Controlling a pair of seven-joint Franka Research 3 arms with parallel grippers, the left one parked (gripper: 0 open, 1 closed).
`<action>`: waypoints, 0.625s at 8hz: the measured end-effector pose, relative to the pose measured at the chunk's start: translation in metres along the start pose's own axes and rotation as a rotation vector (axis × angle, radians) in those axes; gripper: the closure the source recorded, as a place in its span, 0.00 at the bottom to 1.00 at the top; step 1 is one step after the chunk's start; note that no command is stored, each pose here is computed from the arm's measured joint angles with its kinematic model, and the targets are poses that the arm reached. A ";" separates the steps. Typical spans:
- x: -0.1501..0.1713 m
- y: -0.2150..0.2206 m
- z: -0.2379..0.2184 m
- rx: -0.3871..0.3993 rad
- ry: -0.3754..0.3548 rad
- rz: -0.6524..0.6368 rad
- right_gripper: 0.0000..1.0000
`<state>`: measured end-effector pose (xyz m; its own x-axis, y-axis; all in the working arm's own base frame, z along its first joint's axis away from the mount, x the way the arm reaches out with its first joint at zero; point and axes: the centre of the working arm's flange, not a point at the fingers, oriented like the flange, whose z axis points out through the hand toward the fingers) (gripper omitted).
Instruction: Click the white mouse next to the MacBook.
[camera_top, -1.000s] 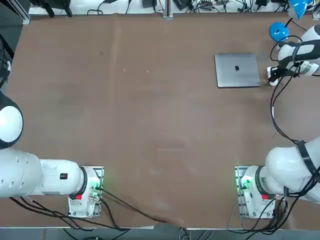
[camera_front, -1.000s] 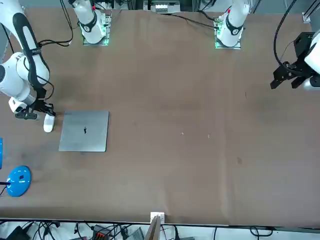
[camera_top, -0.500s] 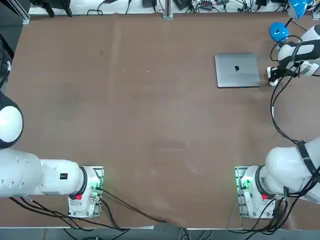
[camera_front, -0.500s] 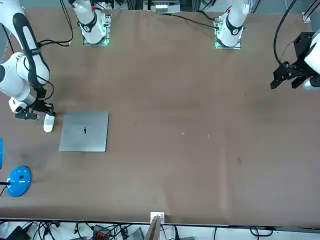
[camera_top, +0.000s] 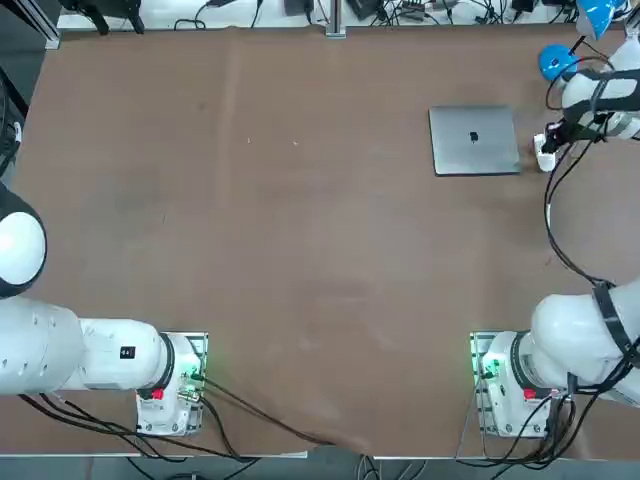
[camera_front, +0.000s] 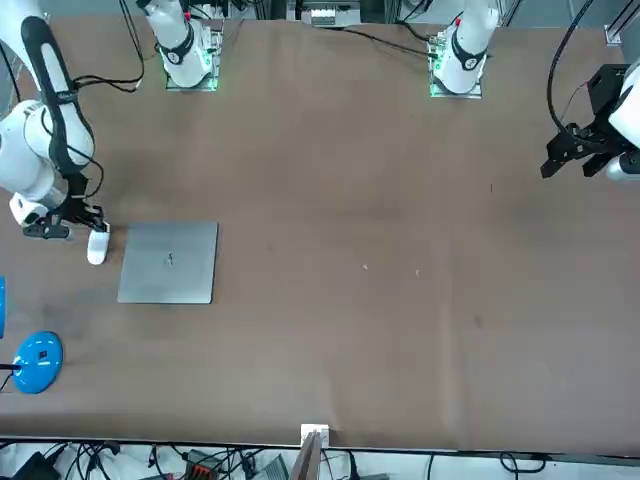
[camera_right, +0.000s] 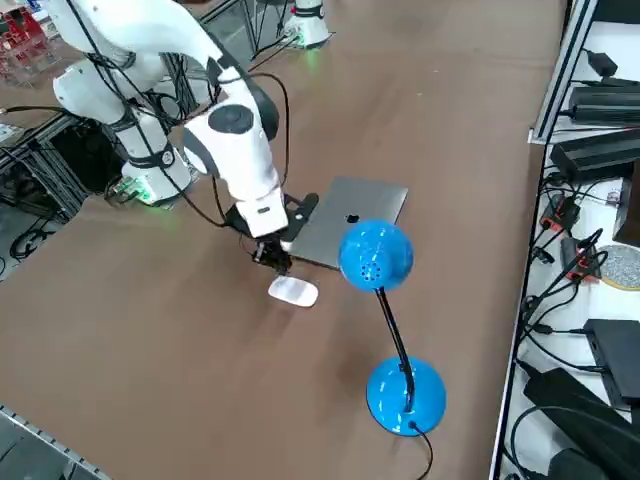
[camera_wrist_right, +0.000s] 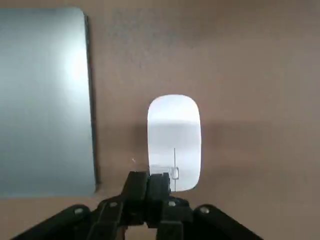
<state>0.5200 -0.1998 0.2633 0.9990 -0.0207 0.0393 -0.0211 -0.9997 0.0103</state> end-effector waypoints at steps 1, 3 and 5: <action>0.004 -0.002 -0.024 -0.002 -0.004 -0.007 0.99; 0.016 -0.001 -0.084 0.002 -0.038 -0.012 0.96; 0.034 -0.002 -0.151 0.007 -0.068 -0.020 0.86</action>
<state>0.5485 -0.1969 0.4158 0.9996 -0.0010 -0.0286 -0.0009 -1.0000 0.0031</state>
